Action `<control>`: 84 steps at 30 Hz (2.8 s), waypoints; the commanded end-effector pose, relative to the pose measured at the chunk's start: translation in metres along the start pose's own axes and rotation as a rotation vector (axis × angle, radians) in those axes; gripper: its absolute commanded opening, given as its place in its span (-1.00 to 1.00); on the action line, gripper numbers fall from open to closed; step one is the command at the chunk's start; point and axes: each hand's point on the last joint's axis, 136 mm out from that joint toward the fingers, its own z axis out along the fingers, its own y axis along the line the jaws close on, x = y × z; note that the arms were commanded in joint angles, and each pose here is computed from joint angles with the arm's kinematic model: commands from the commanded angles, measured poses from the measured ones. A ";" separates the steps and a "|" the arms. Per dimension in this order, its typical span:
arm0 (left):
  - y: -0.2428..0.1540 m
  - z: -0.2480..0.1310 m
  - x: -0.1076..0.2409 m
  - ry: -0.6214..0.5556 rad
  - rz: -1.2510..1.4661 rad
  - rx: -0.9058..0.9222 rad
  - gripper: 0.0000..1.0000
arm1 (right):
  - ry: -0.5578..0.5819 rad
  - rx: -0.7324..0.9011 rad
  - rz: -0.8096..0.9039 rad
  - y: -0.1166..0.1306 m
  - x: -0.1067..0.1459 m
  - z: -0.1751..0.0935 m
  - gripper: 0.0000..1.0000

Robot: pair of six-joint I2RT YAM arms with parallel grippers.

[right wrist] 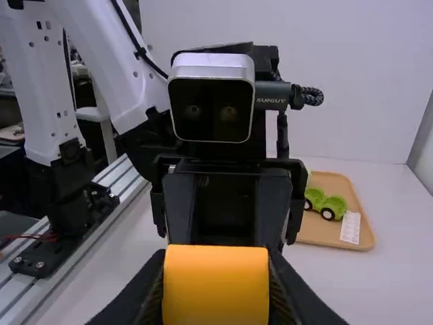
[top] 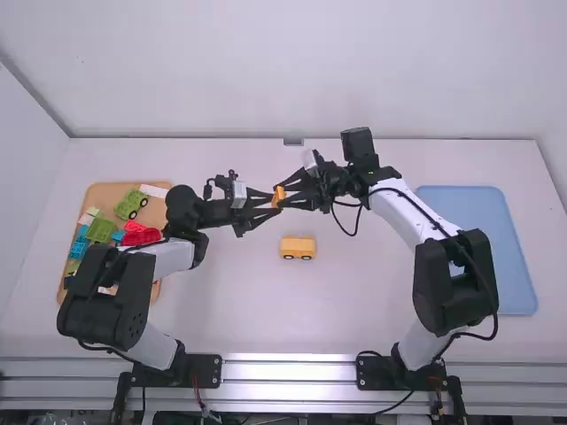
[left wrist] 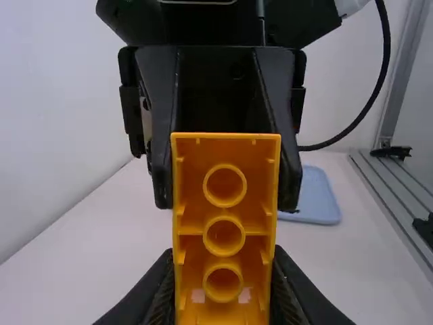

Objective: Assemble lego blocks to make yellow taxi

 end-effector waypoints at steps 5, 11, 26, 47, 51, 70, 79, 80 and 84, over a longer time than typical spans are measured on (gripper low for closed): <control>0.002 0.002 -0.007 -0.015 0.019 -0.002 0.20 | 0.037 0.029 0.011 -0.006 0.010 0.003 -0.68; 0.044 -0.007 0.017 0.044 -0.058 -0.235 0.98 | 0.269 0.431 0.232 -0.069 0.045 -0.024 -0.74; 0.139 -0.089 0.085 0.266 -0.220 -1.025 0.98 | 1.256 0.714 0.495 0.004 0.179 -0.139 -0.58; 0.135 -0.088 0.092 0.294 -0.239 -1.006 0.98 | 1.645 0.202 0.353 0.048 0.276 -0.131 0.16; 0.135 -0.088 0.093 0.297 -0.242 -1.006 0.98 | 1.663 0.247 0.330 0.039 0.274 -0.132 0.98; 0.031 -0.022 0.105 0.375 0.096 -0.192 0.98 | 0.821 0.277 0.282 0.032 0.195 -0.118 0.97; -0.031 -0.016 0.114 0.303 0.221 0.178 0.98 | 0.639 0.411 0.247 0.048 0.233 -0.136 0.97; -0.031 -0.016 0.114 0.300 0.218 0.181 0.98 | 0.634 0.418 0.242 0.049 0.235 -0.136 0.98; -0.034 -0.015 0.124 0.270 0.181 0.207 0.98 | 0.539 0.486 0.170 0.055 0.246 -0.133 0.97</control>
